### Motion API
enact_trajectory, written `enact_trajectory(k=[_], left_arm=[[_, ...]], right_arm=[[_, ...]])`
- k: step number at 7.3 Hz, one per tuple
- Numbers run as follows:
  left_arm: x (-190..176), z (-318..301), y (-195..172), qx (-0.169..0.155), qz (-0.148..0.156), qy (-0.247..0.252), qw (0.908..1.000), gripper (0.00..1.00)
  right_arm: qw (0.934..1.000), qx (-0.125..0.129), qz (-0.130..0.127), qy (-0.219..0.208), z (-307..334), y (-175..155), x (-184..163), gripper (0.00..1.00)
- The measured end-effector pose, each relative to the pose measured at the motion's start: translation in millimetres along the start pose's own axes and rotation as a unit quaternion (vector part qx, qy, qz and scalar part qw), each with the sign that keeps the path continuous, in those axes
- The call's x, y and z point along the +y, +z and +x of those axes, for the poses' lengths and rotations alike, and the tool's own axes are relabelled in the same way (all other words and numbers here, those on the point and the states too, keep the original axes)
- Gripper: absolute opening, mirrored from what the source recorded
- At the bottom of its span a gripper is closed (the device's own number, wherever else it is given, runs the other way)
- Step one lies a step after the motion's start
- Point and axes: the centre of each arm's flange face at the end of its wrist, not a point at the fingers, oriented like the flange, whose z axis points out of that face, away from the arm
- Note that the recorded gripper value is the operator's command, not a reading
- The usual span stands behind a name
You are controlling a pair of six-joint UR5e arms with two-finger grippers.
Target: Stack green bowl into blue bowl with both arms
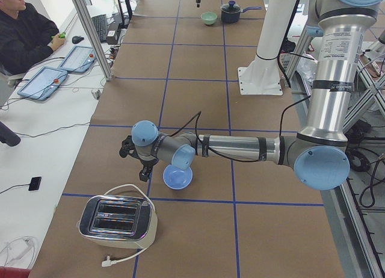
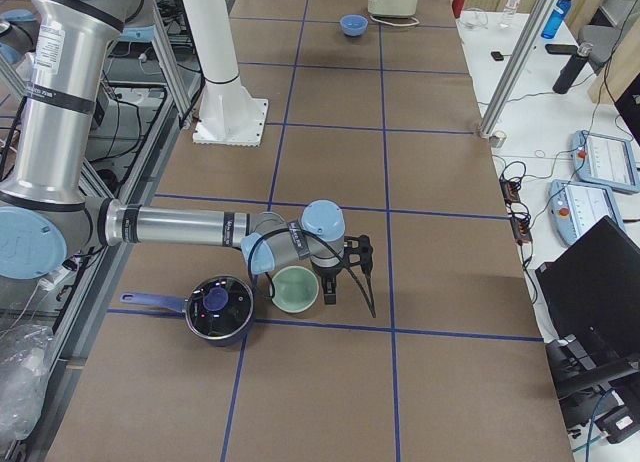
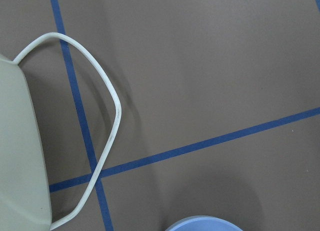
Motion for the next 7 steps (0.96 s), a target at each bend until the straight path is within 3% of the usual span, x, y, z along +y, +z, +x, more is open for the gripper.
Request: enact_trajectory(k=[3,7], left_arm=[[6,-3,14,-0.010,-0.005,0.007,0.9999,0.98],[31,-19,50,-0.017,-0.020,0.013,0.9996,0.97]], right_arm=[[0.9996,0.017,-0.015,-0.018,19,16,10,1.00],[0.9993,0.018,-0.027,-0.019,28,26,16,1.00]])
